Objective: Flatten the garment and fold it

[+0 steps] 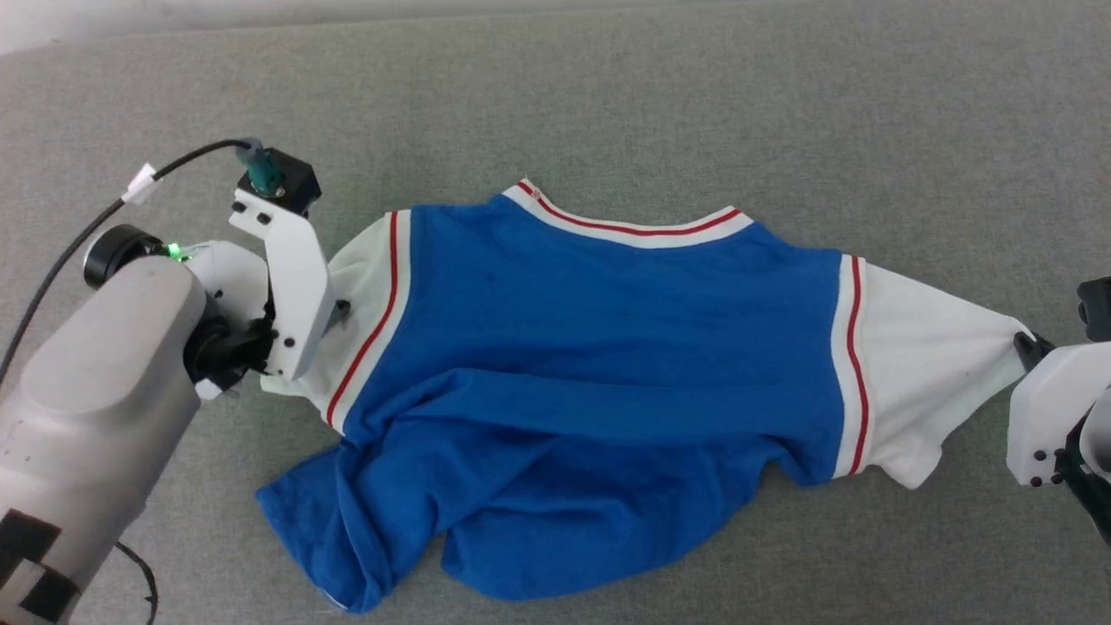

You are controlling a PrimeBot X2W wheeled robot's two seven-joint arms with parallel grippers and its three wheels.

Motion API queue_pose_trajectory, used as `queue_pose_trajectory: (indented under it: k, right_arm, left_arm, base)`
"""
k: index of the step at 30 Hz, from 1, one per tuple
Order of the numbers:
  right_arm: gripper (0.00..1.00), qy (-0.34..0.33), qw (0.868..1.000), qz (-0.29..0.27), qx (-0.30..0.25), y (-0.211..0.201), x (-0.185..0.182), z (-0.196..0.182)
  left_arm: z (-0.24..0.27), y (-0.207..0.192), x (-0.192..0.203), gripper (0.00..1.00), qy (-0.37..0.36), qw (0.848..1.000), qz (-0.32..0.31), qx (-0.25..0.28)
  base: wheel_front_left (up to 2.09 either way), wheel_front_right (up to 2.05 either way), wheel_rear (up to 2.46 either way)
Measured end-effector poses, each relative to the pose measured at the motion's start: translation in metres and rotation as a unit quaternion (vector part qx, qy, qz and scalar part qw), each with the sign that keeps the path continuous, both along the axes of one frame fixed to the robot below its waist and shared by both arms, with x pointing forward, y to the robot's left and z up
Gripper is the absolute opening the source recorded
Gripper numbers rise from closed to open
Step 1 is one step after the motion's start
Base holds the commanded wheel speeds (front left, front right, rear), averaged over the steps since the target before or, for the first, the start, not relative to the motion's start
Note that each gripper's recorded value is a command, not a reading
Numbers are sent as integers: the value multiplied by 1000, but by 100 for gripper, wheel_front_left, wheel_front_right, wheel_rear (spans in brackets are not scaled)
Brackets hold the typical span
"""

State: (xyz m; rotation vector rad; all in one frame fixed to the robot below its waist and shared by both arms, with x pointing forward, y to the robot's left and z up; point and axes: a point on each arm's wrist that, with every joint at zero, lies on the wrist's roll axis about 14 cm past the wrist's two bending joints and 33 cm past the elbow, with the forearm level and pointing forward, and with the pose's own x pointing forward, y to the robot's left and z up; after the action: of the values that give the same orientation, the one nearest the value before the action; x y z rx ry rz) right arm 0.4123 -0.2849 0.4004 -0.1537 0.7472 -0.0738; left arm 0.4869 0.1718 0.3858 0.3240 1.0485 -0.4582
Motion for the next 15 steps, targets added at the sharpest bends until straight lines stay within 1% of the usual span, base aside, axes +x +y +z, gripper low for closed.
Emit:
queue_pose_trajectory:
  k: [2, 3, 4, 7, 9, 12, 15]
  right_arm:
    - [0, 3, 1000, -1, -2, -2, 0, -2]
    - [0, 4, 1000, -1, -3, -2, 0, -2]
    - [0, 4, 1000, -1, -4, -3, 0, -3]
    - [0, 4, 1000, 0, -4, -3, 1, -2]
    - [0, 0, 1000, 3, -7, -4, 3, 0]
    - [0, -14, 1000, 10, -15, -5, 8, 10]
    - [0, -48, 998, 21, -26, -7, 17, 31]
  left_arm:
    - [-4, 1, -1, 100, 15, 1000, 2, -1]
    - [-6, 0, -3, 76, 26, 1000, 5, -4]
    - [-6, 0, -4, 0, 37, 999, 8, -8]
    - [-7, -2, -10, 0, 59, 998, 16, -22]
    - [-4, -2, -9, 0, 46, 998, 17, -29]
    - [5, 2, -2, 0, 2, 999, 24, -40]
    - [24, 9, 9, 0, -61, 996, 34, -50]
  base:
    - [0, 0, 0]
    - [0, 0, 0]
    - [0, 0, 0]
    - [0, 0, 0]
    - [0, 0, 0]
    - [0, 0, 0]
    - [0, 0, 0]
